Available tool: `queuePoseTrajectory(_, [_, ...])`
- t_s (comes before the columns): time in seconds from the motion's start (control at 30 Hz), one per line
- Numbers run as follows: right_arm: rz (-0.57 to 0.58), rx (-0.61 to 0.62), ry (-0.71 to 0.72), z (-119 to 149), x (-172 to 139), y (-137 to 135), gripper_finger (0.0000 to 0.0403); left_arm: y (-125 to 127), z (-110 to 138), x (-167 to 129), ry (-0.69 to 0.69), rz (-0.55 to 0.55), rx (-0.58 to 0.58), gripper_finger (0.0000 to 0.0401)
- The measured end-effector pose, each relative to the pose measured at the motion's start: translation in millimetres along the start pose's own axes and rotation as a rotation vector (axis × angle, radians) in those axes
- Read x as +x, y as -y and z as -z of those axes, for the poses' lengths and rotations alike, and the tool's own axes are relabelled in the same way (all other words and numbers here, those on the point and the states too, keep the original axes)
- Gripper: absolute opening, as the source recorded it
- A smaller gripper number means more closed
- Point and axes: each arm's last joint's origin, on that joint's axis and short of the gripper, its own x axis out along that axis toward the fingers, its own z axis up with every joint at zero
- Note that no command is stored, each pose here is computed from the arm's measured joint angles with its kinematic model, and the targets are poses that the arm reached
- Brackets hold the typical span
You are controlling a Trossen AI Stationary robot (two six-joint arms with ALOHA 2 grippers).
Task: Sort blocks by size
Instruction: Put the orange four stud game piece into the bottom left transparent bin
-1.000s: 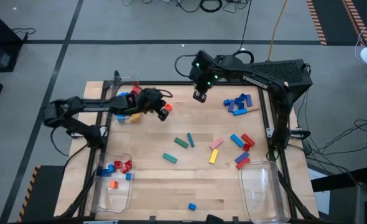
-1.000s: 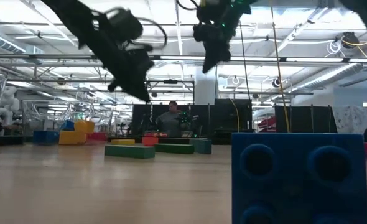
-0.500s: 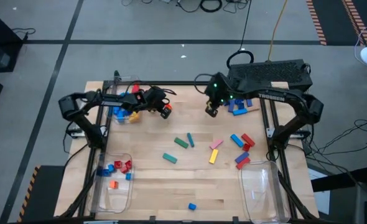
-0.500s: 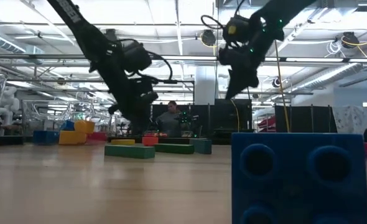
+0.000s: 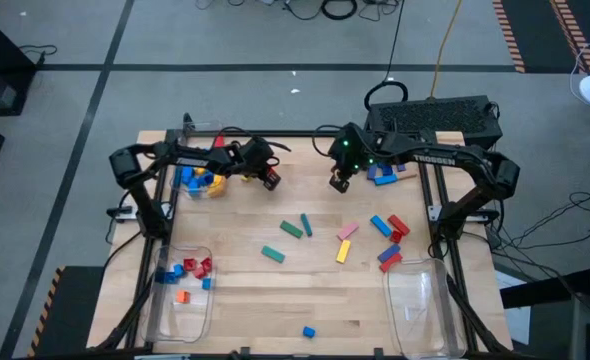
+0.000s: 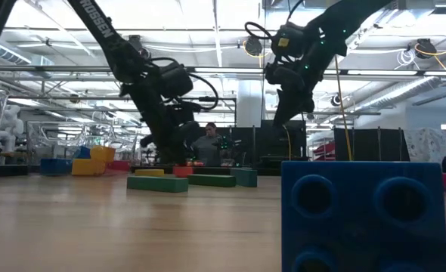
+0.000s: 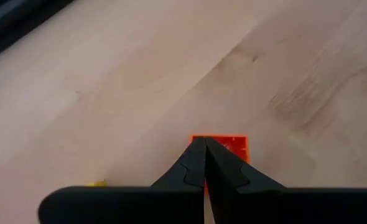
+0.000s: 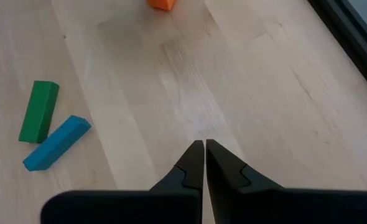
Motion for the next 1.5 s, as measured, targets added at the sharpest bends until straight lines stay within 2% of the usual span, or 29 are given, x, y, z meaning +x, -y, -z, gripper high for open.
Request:
queuePoseTrajectory(0.13, [-0.006, -0.010, -0.002, 0.3, 0.4, -3.7, 0.0000, 8.7, 3.4, 0.5, -0.031, 0.068, 0.018, 0.0008])
queuePoseTrajectory(0.3, [-0.019, -0.029, -0.005, 0.8, 1.0, -10.6, 0.0000, 38.7, 13.0, -16.1, -0.077, 0.174, 0.120, 0.0008])
queuePoseTrajectory(0.43, [-0.022, -0.034, -0.005, 0.9, 1.2, -12.4, 0.0000, 56.2, 10.2, -34.6, -0.002, 0.156, 0.168, 0.0009])
queuePoseTrajectory(0.53, [-0.021, -0.030, -0.005, 1.0, 1.2, -12.1, 0.0000, 62.8, 13.7, -40.5, -0.009, 0.157, 0.192, 0.0020])
queuePoseTrajectory(0.63, [-0.022, -0.029, -0.008, 1.2, 1.2, -12.5, 0.0000, 68.8, 17.4, -43.5, -0.022, 0.168, 0.270, 0.0056])
queuePoseTrajectory(0.73, [-0.025, -0.033, -0.030, 3.5, 1.3, -14.7, 0.0000, 71.7, 26.4, -43.6, -0.080, 0.153, 0.353, 0.0116])
queuePoseTrajectory(0.93, [-0.046, -0.054, -0.060, 7.5, 2.3, -28.2, 0.0000, 76.7, 27.4, -43.8, -0.046, 0.101, 0.434, 0.0242])
queuePoseTrajectory(1.07, [-0.067, -0.085, -0.063, 9.2, 2.8, -40.7, 0.0000, 77.0, 27.0, -43.9, -0.038, 0.102, 0.494, 0.0297])
queuePoseTrajectory(1.2, [-0.080, -0.107, -0.067, 11.0, 3.0, -50.3, 0.0000, 76.1, 26.9, -43.6, -0.039, 0.107, 0.524, 0.0325])
queuePoseTrajectory(1.5, [-0.096, -0.130, -0.063, 12.1, 3.1, -59.1, 0.0000, 71.6, 33.8, -32.4, -0.083, 0.106, 0.571, 0.0329])
